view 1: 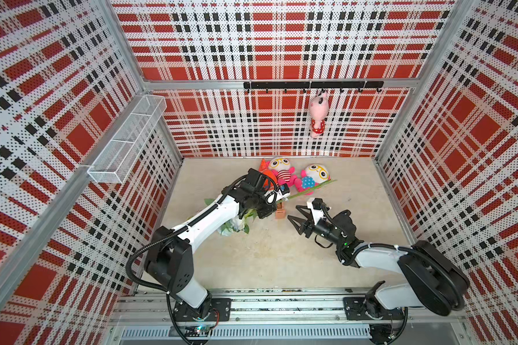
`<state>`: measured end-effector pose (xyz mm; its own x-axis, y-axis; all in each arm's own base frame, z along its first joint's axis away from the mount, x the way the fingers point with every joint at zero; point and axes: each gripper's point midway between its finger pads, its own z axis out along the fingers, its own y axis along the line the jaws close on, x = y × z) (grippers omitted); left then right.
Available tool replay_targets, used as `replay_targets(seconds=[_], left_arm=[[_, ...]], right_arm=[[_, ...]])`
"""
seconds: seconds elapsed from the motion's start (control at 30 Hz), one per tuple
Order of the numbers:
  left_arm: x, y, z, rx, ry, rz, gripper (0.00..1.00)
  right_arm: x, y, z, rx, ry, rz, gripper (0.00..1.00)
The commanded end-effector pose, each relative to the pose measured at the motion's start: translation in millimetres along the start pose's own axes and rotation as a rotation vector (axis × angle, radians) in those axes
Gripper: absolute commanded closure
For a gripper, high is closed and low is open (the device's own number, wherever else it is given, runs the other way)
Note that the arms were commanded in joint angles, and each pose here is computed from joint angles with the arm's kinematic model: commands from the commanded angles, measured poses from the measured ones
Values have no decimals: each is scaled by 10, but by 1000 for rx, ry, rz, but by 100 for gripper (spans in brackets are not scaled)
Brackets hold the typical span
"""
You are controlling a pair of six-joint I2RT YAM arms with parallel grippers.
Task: Wrap bouquets with tape
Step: Wrap the tape around the bouquet.
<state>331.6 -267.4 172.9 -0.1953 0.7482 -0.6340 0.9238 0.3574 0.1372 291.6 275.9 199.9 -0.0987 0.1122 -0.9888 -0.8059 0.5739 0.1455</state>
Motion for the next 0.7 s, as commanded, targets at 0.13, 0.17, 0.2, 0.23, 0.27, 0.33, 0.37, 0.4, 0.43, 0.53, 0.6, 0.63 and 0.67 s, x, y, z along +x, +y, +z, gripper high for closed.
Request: replay_targets(seconds=[0.13, 0.17, 0.2, 0.23, 0.27, 0.33, 0.37, 0.4, 0.43, 0.53, 0.6, 0.63, 0.67], left_arm=[[-273, 11, -270, -22, -73, 26, 100], [-277, 8, -275, -21, -75, 28, 100], [-279, 3, -277, -21, -75, 30, 100], [-278, -2, -272, -19, -75, 30, 100], [-285, 0, -283, -20, -78, 30, 100], [-290, -8, -283, -16, -81, 34, 100], [-292, -10, -284, -16, -82, 34, 100], [-294, -16, -278, -12, -82, 35, 100], [-305, -24, -286, -8, -87, 37, 100], [-319, -45, -305, -3, -95, 46, 100], [-313, -37, -314, -7, -95, 46, 100], [-316, -37, -319, -8, -96, 49, 100], [-321, -37, -321, -7, -97, 48, 100]], right_arm=[[-309, -44, 93, 19, -203, -144, 34], [-285, -55, 121, 20, -196, -149, 34], [-253, -71, 151, 21, -188, -153, 34], [-230, -73, 179, 16, -183, -159, 35], [-215, -85, 204, 17, -178, -163, 36], [-186, -111, 263, 19, -170, -165, 37], [-179, -115, 284, 13, -169, -162, 38], [-168, -111, 319, 2, -166, -162, 39], [-141, -118, 355, 0, -156, -159, 40], [-89, -168, 438, 2, -139, -155, 48], [-48, -178, 487, -3, -121, -152, 52], [-25, -188, 500, -3, -112, -148, 55], [-12, -188, 508, -6, -108, -148, 59]])
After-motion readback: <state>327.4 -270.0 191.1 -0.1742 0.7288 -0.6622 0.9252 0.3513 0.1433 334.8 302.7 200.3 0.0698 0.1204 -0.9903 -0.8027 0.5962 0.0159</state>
